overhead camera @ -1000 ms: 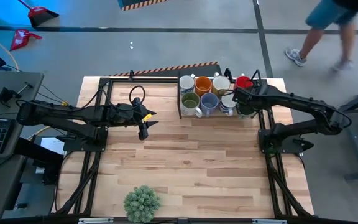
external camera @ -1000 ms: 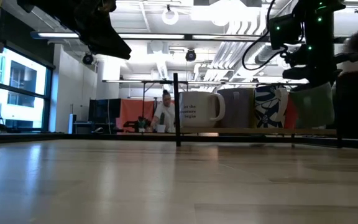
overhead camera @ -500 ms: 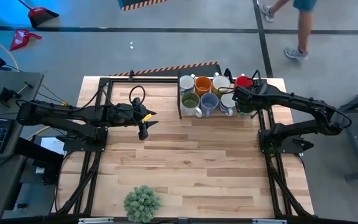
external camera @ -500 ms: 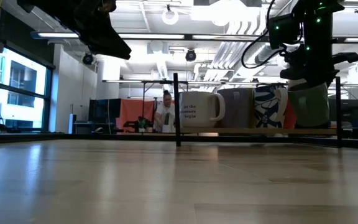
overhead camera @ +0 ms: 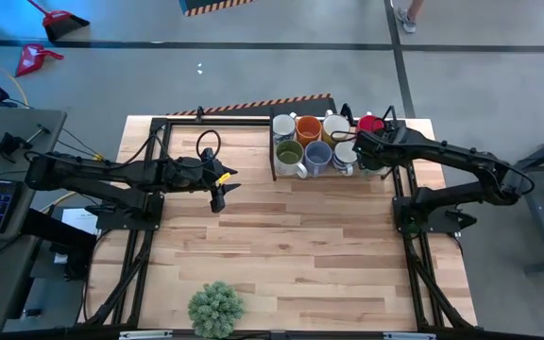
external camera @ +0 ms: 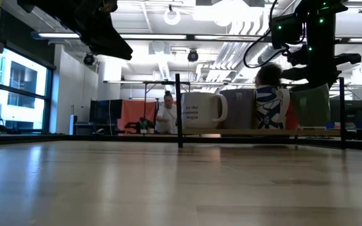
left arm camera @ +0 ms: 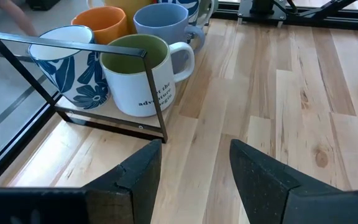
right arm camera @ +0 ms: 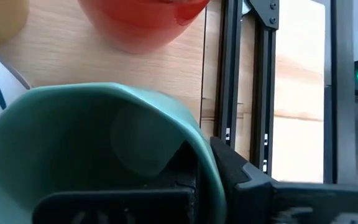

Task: Place coffee mugs
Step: Put the green mug on the shelf

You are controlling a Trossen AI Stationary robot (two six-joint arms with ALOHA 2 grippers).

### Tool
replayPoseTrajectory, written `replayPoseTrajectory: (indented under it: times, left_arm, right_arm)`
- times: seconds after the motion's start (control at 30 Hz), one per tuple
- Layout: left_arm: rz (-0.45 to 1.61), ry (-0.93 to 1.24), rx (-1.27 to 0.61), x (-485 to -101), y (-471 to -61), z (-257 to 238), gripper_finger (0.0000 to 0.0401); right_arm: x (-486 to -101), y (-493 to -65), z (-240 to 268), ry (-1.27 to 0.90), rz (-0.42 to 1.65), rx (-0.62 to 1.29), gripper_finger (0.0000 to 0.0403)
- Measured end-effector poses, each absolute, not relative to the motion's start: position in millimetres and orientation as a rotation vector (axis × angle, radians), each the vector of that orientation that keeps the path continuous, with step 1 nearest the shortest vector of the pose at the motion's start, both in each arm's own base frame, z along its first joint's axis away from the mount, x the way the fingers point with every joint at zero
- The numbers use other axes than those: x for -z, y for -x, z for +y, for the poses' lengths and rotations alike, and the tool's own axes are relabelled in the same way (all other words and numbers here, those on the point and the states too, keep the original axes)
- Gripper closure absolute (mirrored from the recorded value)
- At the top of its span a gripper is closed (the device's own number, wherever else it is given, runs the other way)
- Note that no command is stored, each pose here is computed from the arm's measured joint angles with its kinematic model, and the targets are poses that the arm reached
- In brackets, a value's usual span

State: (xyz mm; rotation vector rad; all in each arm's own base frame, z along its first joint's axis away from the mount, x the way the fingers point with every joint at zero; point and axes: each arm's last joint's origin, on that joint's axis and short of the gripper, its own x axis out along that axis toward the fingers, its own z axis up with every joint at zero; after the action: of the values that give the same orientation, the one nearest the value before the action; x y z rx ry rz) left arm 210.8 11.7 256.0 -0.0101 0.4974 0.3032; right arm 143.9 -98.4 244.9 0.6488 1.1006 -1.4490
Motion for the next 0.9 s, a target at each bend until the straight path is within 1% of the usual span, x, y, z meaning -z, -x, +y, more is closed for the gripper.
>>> replayPoseTrajectory:
  times: [0.2,0.33,0.5,0.9]
  left_arm:
    - [0.497,0.010,-0.303,-256.0,-210.8,11.7,0.0221]
    - [0.497,0.010,-0.303,-256.1,-210.7,11.7,0.0221]
    - [0.497,0.010,-0.303,-256.0,-210.8,11.7,0.0221]
    - [0.497,0.009,-0.303,-256.0,-210.8,11.7,0.0221]
  right_arm:
    - [-245.3,-143.7,-99.0,-0.638,1.076,1.481,0.0391]
    - [-244.9,-144.1,-98.1,-0.651,1.112,1.432,0.0374]
    - [-245.2,-144.2,-98.2,-0.647,1.110,1.432,0.0362]
    - [-245.6,-142.9,-100.2,-0.640,1.093,1.465,0.0359]
